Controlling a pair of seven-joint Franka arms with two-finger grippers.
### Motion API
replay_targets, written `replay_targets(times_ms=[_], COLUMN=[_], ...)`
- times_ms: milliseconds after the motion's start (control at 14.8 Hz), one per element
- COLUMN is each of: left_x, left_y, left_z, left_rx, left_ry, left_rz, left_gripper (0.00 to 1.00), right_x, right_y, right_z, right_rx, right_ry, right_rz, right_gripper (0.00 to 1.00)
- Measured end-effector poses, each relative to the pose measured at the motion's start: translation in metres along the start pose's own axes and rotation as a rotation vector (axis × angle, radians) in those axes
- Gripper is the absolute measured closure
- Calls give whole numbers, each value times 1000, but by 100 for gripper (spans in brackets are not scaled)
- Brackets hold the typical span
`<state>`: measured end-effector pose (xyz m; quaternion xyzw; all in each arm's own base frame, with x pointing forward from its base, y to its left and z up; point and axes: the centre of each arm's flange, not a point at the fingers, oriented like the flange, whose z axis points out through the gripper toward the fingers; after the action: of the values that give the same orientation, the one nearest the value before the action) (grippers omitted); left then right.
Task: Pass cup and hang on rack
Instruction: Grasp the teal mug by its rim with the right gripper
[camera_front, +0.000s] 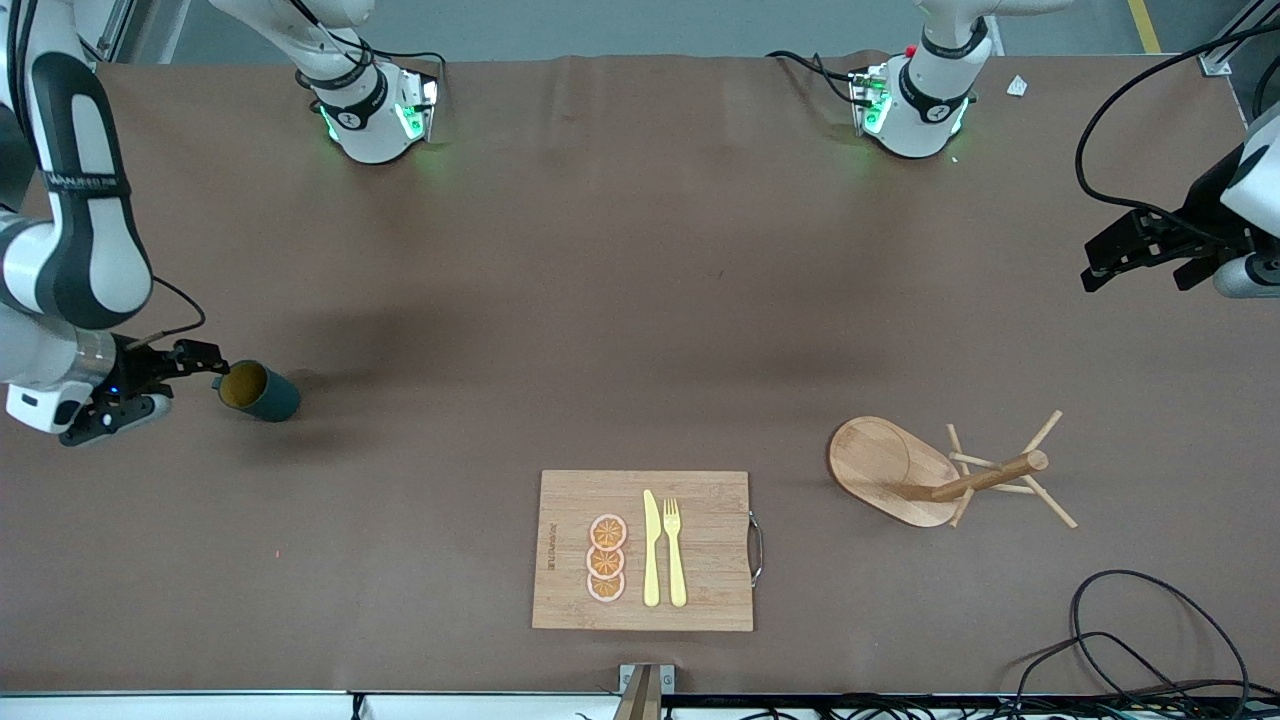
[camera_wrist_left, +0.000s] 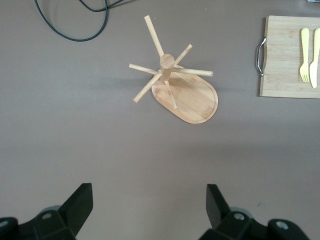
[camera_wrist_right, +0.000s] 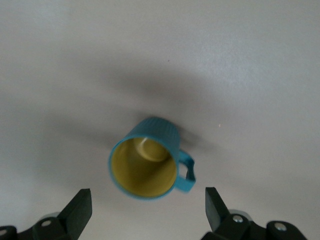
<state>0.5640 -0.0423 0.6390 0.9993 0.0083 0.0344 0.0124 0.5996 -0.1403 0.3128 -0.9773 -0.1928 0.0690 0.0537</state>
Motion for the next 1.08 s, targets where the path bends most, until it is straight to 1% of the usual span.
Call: replay_targets(times_ms=[270, 338, 406, 473, 541, 676, 744, 811, 879, 947, 1014, 1082], left_x=[0, 0, 0, 0, 0, 0, 0, 0, 0, 0, 0, 0], left_y=[0, 0, 0, 0, 0, 0, 0, 0, 0, 0, 0, 0], left_z=[0, 0, 0, 0, 0, 0, 0, 0, 0, 0, 0, 0], left_rx=[0, 0, 0, 0, 0, 0, 0, 0, 0, 0, 0, 0], left_ry=[0, 0, 0, 0, 0, 0, 0, 0, 0, 0, 0, 0], left_rz=[0, 0, 0, 0, 0, 0, 0, 0, 0, 0, 0, 0], left_gripper=[0, 0, 0, 0, 0, 0, 0, 0, 0, 0, 0, 0], right_x=[1, -1, -3, -7, -11, -16, -16, -16, -16, -13, -7, 1], right_y=[14, 15, 14, 12, 10, 7, 6, 5, 4, 1, -4, -13], right_z=[47, 57, 67, 76, 86, 96, 97, 97, 95, 90, 82, 71], right_rx=[-6, -9, -15, -22, -24, -18, -15, -12, -3, 9, 19, 27], right_ry=[-3, -1, 5, 10, 10, 1, -1, -4, -13, -24, -35, -43], right_rz=[-26, -26, -25, -24, -23, -23, -29, -44, -61, -73, -88, -107], right_gripper=[2, 6, 15, 15, 20, 39, 52, 63, 74, 82, 94, 96])
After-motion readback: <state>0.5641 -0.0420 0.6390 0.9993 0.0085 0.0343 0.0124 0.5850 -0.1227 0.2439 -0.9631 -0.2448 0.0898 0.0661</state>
